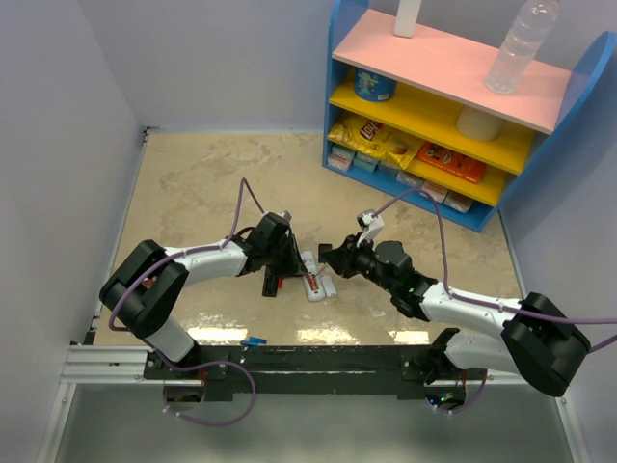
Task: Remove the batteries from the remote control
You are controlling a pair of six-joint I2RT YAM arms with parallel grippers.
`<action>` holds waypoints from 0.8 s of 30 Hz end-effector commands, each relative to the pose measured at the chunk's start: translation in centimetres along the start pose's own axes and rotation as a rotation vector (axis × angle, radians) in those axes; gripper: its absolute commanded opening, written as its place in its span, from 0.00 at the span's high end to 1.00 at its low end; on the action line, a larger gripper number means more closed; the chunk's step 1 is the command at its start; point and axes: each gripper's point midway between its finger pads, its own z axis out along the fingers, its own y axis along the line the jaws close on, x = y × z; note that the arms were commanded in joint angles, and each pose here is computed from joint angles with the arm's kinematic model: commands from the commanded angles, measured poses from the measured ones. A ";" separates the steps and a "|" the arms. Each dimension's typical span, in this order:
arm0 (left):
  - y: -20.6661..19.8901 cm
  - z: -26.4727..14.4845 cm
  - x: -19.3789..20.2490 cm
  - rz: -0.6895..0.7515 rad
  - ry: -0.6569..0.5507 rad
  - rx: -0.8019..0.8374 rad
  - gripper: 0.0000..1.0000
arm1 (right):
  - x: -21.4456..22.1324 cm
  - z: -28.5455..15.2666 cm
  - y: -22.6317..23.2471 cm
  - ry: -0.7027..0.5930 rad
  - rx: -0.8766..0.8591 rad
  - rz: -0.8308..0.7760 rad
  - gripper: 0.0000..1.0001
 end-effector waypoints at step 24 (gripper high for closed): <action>-0.2 -0.3 1.5 0.003 0.055 0.008 0.72 | -2.8 0.3 0.5 -0.042 0.026 -0.062 1.00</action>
